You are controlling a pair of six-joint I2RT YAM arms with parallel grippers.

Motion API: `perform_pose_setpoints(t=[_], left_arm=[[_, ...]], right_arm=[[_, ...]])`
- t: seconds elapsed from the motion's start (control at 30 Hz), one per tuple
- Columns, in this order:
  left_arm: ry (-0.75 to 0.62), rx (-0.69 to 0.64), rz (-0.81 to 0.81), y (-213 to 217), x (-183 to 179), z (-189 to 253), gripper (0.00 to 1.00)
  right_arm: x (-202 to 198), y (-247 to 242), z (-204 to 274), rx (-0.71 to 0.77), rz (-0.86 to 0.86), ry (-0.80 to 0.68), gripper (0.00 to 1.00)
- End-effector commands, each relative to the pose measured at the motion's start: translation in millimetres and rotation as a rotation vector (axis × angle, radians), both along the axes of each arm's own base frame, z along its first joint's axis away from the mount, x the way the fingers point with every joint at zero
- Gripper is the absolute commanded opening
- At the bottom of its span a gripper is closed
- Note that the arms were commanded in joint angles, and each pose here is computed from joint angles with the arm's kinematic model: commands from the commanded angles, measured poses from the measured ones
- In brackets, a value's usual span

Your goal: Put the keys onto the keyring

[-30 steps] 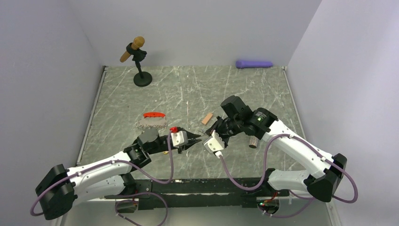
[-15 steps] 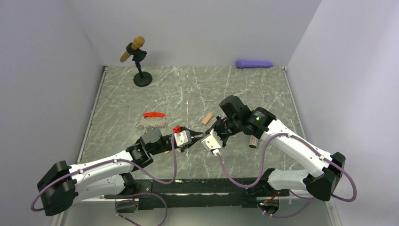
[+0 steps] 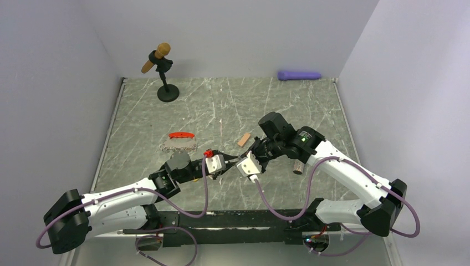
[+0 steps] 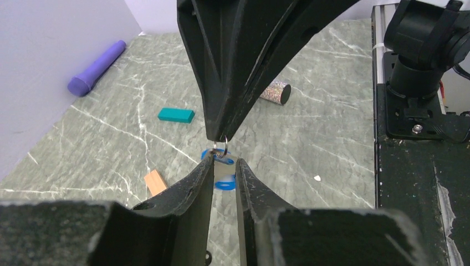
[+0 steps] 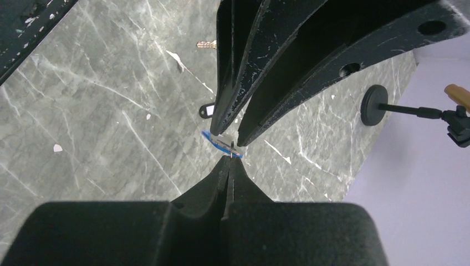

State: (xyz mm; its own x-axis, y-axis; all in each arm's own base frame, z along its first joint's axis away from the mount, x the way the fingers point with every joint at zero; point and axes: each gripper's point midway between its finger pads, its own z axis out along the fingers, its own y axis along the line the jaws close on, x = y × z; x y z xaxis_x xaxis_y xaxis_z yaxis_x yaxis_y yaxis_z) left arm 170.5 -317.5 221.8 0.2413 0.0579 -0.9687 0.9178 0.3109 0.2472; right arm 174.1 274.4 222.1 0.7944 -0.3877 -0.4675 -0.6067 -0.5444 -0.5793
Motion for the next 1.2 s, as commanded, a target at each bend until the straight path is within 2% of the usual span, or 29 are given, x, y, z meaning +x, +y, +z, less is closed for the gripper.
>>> perform_pose_setpoints(t=[0.0,1.17], left_arm=[[-0.028,-0.029,0.022,3.8,1.0,6.9,0.26],[-0.029,-0.059,-0.003,-4.9,0.8,16.8,0.21]], right_arm=[[1.8,10.3,19.6,0.058,0.012,-0.023,0.00],[5.0,16.1,14.8,0.062,-0.019,0.021,0.00]])
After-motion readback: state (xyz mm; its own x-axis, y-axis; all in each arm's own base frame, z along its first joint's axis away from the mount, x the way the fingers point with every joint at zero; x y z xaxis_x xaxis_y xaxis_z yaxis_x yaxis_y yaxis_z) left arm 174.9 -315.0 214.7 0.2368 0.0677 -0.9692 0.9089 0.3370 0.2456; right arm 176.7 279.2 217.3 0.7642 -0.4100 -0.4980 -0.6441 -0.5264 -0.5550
